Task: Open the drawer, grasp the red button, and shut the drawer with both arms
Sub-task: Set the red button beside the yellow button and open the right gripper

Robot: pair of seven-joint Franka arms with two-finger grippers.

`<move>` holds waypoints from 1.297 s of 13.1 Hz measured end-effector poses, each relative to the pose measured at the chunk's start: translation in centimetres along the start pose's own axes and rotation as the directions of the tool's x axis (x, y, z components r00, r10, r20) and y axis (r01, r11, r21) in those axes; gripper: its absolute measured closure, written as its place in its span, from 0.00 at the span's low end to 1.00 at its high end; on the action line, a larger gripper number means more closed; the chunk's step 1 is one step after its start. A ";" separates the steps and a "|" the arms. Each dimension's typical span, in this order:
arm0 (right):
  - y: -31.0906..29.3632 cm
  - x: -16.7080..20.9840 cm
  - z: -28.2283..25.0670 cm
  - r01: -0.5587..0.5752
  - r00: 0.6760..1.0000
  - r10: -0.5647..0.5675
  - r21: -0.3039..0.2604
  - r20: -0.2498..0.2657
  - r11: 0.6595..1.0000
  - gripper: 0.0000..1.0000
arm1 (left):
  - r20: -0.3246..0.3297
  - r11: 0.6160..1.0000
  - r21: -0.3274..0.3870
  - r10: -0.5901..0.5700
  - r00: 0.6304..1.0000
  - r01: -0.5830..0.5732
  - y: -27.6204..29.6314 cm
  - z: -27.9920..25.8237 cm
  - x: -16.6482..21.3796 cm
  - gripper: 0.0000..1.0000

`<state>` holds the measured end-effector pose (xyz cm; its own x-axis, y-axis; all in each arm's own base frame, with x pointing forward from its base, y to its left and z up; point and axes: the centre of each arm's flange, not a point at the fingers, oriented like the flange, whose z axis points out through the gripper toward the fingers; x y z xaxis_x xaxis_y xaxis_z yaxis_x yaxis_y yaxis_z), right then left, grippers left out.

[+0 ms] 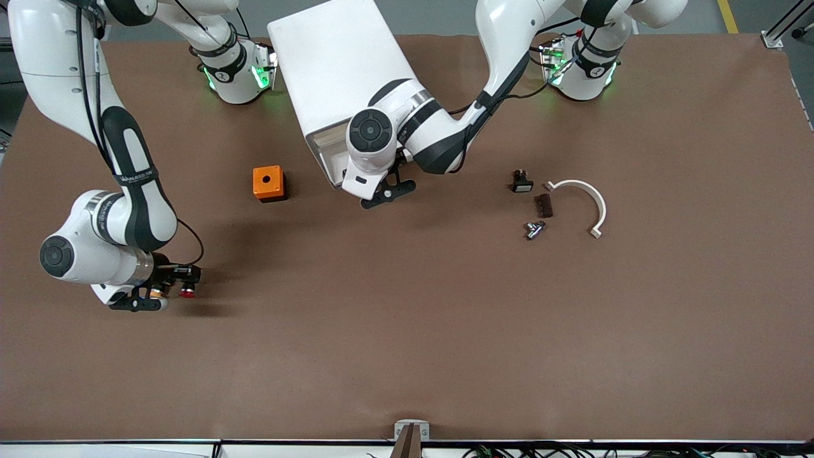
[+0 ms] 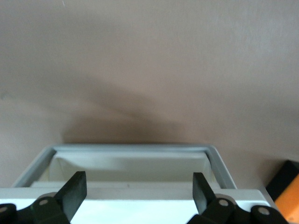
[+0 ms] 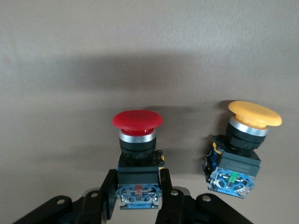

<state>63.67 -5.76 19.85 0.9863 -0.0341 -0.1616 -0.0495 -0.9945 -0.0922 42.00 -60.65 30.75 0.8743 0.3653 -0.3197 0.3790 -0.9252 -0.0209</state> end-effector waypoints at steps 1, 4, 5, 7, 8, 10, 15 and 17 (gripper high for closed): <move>0.1 0.0 0.5 -0.002 1.000 0.002 -0.001 0.006 1.000 0.59 | 0.013 1.000 -0.002 -0.004 1.000 0.004 0.1 0.2 -0.4 0.00; 0.2 0.0 1.0 -0.002 1.000 0.002 -0.002 0.008 1.000 0.41 | 0.055 1.000 0.007 -0.012 0.998 0.011 0.1 1.4 -1.5 0.00; 0.1 0.1 0.9 -0.001 1.000 0.001 -0.002 0.004 1.000 0.33 | 0.075 1.000 0.010 -0.016 0.997 0.016 0.1 1.9 -1.9 0.00; 0.0 0.6 0.2 0.002 1.000 -0.002 -0.003 -0.012 1.000 0.11 | 0.111 1.000 0.015 -0.027 0.993 0.026 0.0 2.7 -2.5 0.00; -0.1 0.8 -0.4 0.004 1.000 -0.004 -0.003 -0.025 1.000 0.00 | 0.120 0.999 0.015 -0.031 0.992 0.030 0.0 2.9 -2.6 0.00; -0.3 1.3 -2.5 0.008 0.998 -0.008 -0.004 -0.064 1.000 0.00 | 0.141 0.999 0.011 -0.040 0.989 0.038 0.0 2.9 -2.7 0.00; -1.4 0.1 -12.3 0.025 0.987 -0.023 0.012 -0.157 1.000 0.00 | 0.150 0.998 -0.001 -0.055 0.987 0.056 -0.1 2.7 -2.0 0.00; -1.5 -1.5 -16.3 0.029 0.987 -0.025 0.024 -0.159 0.999 0.00 | 0.142 0.996 -0.028 -0.081 0.987 0.086 -0.4 1.2 0.2 0.00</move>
<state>64.87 -5.79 36.29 0.9997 -0.0243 -0.0014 -0.0243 -0.9924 -0.1209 41.68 -60.37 29.51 0.7886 0.4209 -0.4482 0.4609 -0.8872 -0.0222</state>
